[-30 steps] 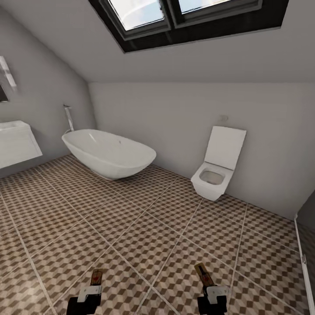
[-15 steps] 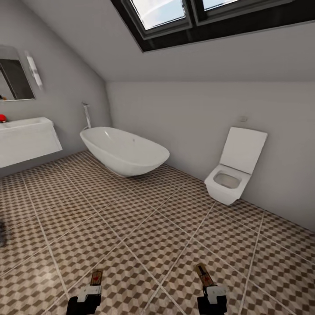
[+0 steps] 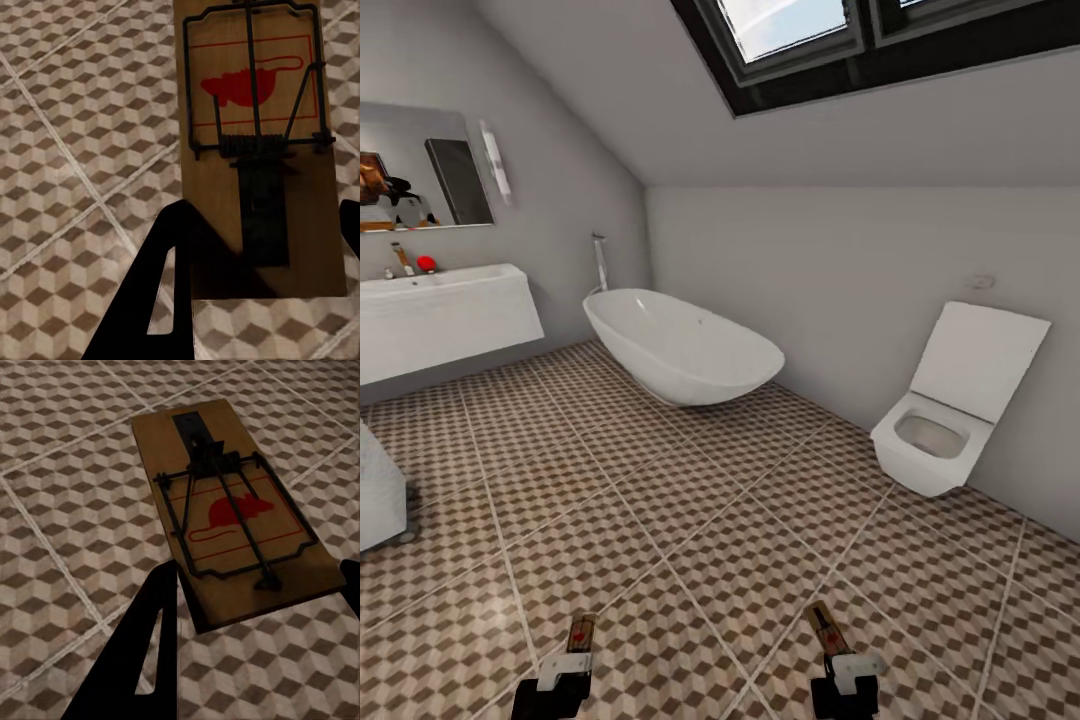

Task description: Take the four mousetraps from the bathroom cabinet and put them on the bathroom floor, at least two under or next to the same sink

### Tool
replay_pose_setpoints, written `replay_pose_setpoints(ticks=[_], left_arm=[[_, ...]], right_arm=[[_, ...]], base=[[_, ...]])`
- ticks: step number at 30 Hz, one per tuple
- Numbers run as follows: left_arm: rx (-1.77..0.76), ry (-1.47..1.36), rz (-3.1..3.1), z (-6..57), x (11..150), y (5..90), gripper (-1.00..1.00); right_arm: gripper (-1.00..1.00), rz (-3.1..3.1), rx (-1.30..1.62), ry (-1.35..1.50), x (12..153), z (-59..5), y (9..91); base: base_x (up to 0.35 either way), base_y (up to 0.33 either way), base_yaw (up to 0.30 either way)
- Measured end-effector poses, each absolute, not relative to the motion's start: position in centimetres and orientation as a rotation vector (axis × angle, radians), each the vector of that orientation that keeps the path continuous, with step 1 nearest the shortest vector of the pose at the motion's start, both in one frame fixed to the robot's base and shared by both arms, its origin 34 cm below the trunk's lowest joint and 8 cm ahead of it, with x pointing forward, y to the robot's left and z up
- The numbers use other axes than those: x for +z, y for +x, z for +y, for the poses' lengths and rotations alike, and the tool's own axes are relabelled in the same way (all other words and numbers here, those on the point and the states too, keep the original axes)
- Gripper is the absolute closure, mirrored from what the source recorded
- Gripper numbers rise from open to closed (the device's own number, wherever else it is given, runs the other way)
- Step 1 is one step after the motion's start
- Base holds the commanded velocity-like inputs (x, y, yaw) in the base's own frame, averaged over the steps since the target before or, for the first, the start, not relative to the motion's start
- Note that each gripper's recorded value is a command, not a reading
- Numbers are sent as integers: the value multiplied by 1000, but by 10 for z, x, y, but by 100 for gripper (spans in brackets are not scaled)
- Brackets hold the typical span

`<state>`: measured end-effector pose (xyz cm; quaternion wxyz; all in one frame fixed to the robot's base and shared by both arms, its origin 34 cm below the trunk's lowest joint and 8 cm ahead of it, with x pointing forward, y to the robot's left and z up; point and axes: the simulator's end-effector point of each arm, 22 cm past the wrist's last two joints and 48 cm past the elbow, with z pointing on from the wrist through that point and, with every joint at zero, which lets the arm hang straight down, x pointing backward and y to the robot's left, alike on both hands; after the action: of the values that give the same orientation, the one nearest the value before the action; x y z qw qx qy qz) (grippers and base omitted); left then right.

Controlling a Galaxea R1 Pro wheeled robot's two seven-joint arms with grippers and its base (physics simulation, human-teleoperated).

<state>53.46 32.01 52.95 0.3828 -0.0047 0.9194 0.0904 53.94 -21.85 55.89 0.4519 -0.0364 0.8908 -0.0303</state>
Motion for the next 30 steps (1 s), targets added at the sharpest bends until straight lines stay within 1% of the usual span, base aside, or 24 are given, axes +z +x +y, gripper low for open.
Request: replay_pose_setpoints(ticks=[14,30], left_arm=[[230,-12,2345,320,529,535,100],[231,-12,2345,320,529,535,100]], right_arm=[[100,2201,-76,-90,559,-219,539],[100,2201,-74,-90,559,-218,539]], base=[[257,0,249],[215,0,258]])
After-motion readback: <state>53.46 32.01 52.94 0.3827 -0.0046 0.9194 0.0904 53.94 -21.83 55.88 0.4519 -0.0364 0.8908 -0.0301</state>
